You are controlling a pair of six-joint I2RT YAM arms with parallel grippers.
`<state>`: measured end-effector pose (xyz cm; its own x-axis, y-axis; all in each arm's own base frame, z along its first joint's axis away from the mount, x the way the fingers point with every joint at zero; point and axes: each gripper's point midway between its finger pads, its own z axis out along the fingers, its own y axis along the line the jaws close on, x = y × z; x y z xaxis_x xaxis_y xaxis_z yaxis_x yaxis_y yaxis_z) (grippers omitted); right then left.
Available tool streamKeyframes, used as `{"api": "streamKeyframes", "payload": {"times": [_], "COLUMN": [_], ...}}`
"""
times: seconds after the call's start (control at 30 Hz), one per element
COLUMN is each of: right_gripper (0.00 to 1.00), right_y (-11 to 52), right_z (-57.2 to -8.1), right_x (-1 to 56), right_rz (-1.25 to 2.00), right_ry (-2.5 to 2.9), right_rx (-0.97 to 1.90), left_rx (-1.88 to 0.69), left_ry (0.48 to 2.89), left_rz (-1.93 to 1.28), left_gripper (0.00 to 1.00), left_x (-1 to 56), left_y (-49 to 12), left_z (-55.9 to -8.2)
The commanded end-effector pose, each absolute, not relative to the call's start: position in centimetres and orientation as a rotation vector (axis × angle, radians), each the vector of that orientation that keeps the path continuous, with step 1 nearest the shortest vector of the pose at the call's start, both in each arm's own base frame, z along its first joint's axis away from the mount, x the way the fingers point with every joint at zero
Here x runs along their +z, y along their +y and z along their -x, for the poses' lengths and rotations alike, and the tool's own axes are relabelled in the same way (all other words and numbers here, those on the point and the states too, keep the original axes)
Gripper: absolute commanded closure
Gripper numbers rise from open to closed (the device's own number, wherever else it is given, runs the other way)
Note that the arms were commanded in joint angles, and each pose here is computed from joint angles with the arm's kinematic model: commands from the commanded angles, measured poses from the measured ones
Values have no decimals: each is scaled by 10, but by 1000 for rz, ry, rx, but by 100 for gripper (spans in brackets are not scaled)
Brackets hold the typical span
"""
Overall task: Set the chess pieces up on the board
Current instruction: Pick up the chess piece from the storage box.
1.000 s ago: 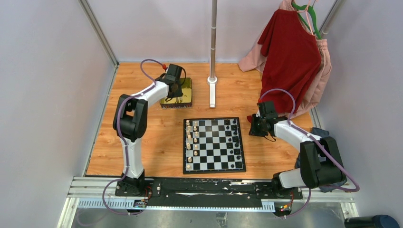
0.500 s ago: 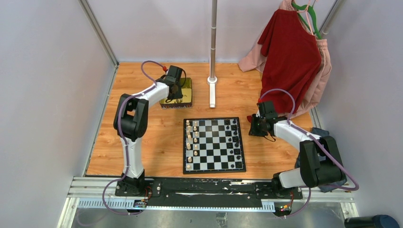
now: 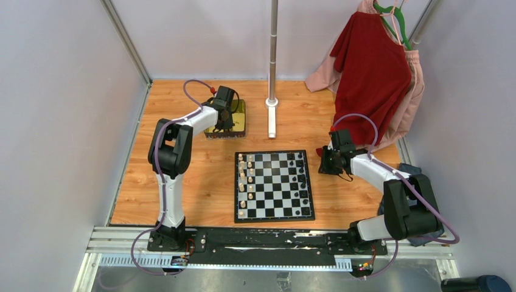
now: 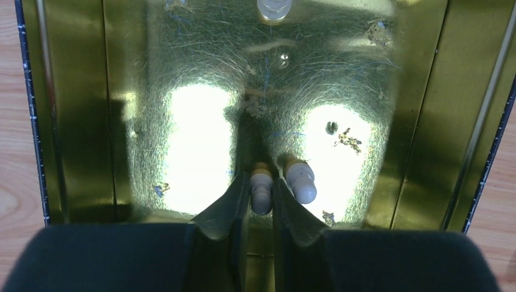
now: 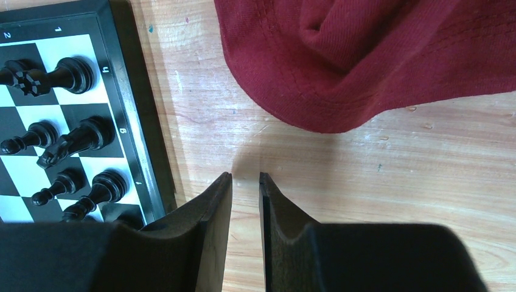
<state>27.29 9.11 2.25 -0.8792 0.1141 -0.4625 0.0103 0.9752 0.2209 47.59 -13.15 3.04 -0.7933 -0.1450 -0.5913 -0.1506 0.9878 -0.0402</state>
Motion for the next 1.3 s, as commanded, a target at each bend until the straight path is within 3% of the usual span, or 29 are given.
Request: {"api": "streamKeyframes", "payload": {"times": [0.0,0.27,0.8,1.0,1.27], "right_gripper": [72,72,72,72,72], "right_y": [88,89,86,83,76], "right_z": [-270,-270,-272,-278,-280], "right_x": [17,16,20,25,29], "right_rz": [-110,-109,-111,-118,-125], "right_ry": [2660,2663,2648,2631,2612], "right_rx": [281,292,269,250,215], "left_rx": [25,47,13,-89,-113], "left_ry": [2481,2422,2330,2320,2350], "left_rz": [203,216,231,227,-41], "left_gripper": [85,93,94,95,96], "left_x": [34,56,108,133,140], "left_y": [-128,-121,-117,-123,-158], "left_z": [-484,-484,-478,-440,-339]}}
